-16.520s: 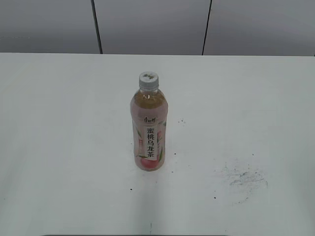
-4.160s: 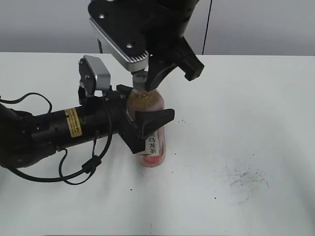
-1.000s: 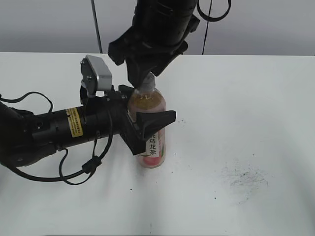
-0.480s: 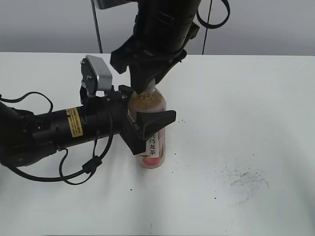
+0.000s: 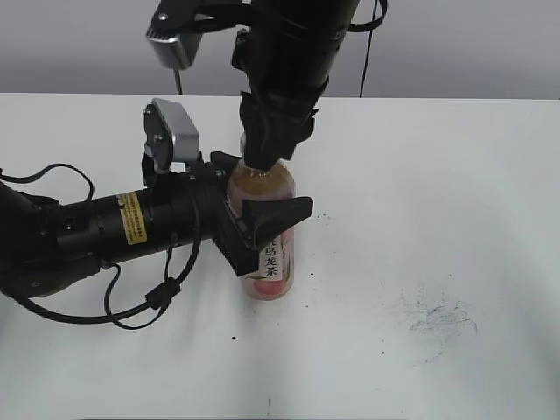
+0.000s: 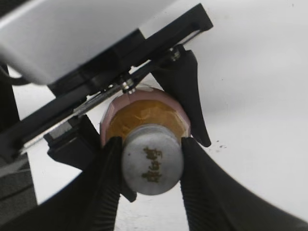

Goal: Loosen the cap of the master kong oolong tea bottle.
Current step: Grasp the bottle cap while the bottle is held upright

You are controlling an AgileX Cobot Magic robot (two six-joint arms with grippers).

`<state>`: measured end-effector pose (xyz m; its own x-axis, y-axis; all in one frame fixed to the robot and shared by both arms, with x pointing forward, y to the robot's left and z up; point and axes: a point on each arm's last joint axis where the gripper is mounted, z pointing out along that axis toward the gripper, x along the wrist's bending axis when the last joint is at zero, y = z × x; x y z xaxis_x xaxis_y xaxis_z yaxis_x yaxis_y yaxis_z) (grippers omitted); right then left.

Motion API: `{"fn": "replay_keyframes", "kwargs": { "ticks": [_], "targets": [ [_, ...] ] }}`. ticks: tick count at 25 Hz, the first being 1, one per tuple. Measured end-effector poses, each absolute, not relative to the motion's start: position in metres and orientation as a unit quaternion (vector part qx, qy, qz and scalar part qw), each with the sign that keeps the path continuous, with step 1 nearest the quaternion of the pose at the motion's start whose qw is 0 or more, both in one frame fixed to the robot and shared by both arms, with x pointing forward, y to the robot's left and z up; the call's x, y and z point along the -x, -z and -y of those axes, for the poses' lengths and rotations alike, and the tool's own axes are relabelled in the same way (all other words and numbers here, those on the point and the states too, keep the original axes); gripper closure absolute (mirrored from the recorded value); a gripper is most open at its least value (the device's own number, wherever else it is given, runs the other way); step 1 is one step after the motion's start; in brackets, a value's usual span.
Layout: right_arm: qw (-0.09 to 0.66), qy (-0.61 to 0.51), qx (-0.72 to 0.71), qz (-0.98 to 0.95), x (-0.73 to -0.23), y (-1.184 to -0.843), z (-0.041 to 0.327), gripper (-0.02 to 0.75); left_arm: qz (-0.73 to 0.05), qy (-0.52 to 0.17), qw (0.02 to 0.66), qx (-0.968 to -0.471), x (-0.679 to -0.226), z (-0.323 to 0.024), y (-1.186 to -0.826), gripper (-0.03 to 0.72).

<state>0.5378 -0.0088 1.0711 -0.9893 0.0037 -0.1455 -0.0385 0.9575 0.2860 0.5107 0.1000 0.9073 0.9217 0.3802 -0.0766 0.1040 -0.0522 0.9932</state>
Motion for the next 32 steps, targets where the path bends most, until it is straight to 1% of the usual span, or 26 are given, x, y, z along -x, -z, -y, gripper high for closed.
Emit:
{"fn": "replay_keyframes", "kwargs": {
  "ticks": [7,13,16,19,22,25,26,29,31,32],
  "targets": [
    [0.110,-0.121,0.273,-0.948,-0.5378,-1.0726,0.0100,0.458,-0.166,-0.103,0.667,-0.719,-0.5104,-0.0998,-0.9073,0.243],
    [0.138,-0.090,0.497,-0.852,-0.5376,-1.0738,0.0101,0.458,-0.163,-0.104,0.667,-0.720,-0.5102,-0.0997,-0.9072,0.243],
    [0.148,-0.076,0.580,-0.798,-0.5375,-1.0743,0.0097,0.457,-0.163,-0.105,0.667,-0.720,-0.5102,-0.0997,-0.9071,0.243],
    [0.155,-0.067,0.627,-0.760,-0.5376,-1.0747,0.0096,0.457,-0.162,-0.105,0.667,-0.720,-0.5102,-0.0997,-0.9071,0.243],
    [0.155,-0.067,0.630,-0.758,-0.5376,-1.0748,0.0096,0.457,-0.162,-0.105,0.667,-0.720,-0.5102,-0.0997,-0.9071,0.243],
    [0.147,-0.081,0.557,-0.813,-0.5372,-1.0748,0.0094,0.447,-0.162,-0.104,0.667,-0.720,-0.5101,-0.0997,-0.9071,0.243],
    [0.143,-0.089,0.517,-0.839,-0.5370,-1.0748,0.0093,0.421,-0.163,-0.104,0.667,-0.720,-0.5101,-0.0997,-0.9072,0.243],
    [0.126,-0.111,0.378,-0.910,-0.5367,-1.0744,0.0087,0.253,-0.165,-0.103,0.667,-0.719,-0.5102,-0.0998,-0.9072,0.243],
    [0.113,-0.123,0.272,-0.948,-0.5369,-1.0744,0.0090,0.200,-0.165,-0.103,0.667,-0.719,-0.5102,-0.0998,-0.9072,0.243],
    [0.107,-0.129,0.219,-0.961,-0.5370,-1.0744,0.0091,0.188,-0.165,-0.103,0.667,-0.719,-0.5102,-0.0998,-0.9072,0.243]
  ]
}}
